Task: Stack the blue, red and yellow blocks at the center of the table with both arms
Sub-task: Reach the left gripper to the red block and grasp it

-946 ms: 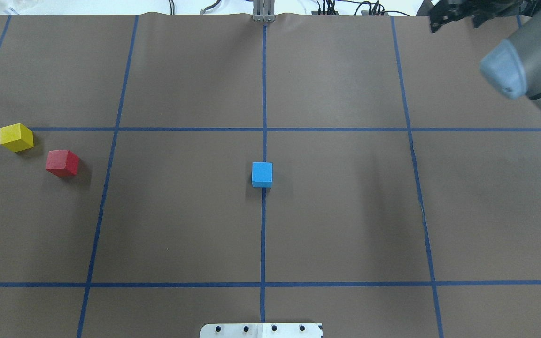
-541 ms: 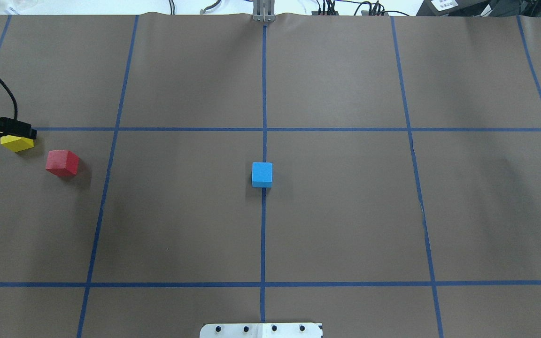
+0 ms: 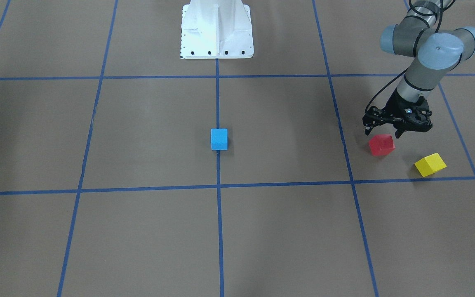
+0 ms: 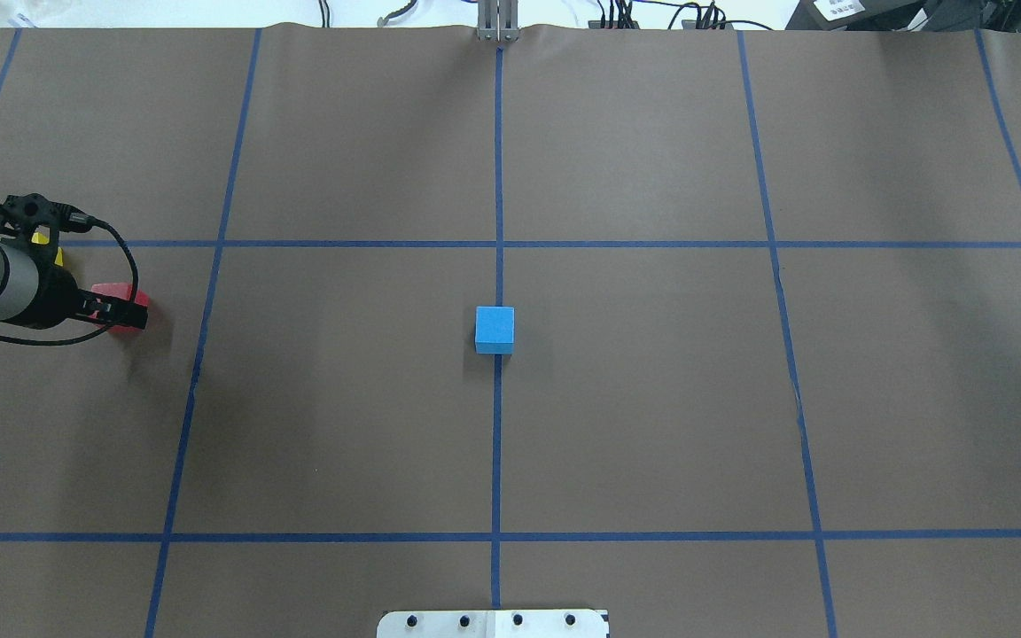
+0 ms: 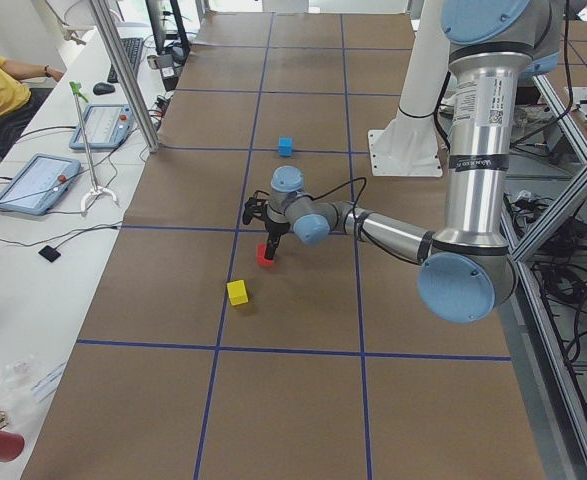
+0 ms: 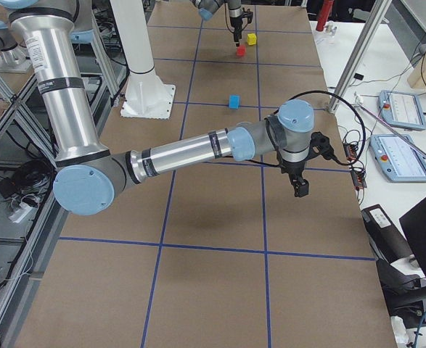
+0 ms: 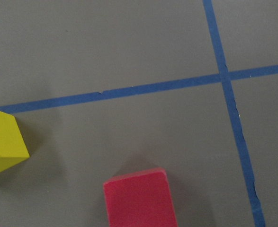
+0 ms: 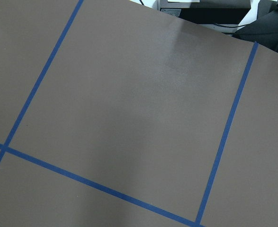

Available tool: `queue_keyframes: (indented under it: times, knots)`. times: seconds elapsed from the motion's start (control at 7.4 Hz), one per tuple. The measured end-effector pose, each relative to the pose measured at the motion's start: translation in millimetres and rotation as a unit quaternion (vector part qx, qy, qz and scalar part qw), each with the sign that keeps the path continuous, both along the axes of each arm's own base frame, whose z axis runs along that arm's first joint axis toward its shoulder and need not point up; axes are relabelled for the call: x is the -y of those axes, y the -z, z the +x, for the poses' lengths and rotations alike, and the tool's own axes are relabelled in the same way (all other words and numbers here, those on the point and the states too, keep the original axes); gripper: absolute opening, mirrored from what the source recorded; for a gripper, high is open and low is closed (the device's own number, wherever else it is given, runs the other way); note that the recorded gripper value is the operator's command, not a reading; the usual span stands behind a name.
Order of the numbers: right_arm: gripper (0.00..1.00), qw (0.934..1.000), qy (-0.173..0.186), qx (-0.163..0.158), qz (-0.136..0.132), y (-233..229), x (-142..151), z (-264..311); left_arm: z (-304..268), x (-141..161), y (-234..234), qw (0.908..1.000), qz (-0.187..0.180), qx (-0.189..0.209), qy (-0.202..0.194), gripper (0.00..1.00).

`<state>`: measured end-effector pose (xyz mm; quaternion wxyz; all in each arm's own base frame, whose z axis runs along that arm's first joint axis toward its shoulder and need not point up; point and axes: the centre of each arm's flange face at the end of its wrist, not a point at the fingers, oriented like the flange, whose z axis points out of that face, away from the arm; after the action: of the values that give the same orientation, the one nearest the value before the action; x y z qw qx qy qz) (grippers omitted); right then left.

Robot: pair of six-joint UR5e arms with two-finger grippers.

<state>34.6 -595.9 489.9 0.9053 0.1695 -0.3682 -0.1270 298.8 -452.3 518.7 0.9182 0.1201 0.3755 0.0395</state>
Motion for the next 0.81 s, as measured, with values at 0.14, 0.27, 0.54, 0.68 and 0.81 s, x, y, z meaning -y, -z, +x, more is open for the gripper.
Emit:
queue_keyframes:
  times: [0.14,0.27,0.54,0.68,0.81]
  knots:
    - [1.0,1.0,0.0,0.0,0.0,0,0,0,6,3,-5,1.0,-0.001,0.004,-0.003,1.0]
    - [1.0,1.0,0.0,0.0,0.0,0,0,0,9,5,-7,1.0,-0.001,0.006,-0.005,0.97]
    - [1.0,1.0,-0.001,0.0,0.001,1,1,0,20,15,-12,0.9999,-0.004,0.009,-0.006,0.27]
    - [1.0,1.0,-0.001,0.0,0.001,1,1,0,22,18,-14,0.9999,-0.003,0.009,-0.007,0.0]
    - [1.0,1.0,-0.002,0.0,0.001,2,1,0,21,18,-16,0.9999,0.003,0.01,-0.013,0.0]
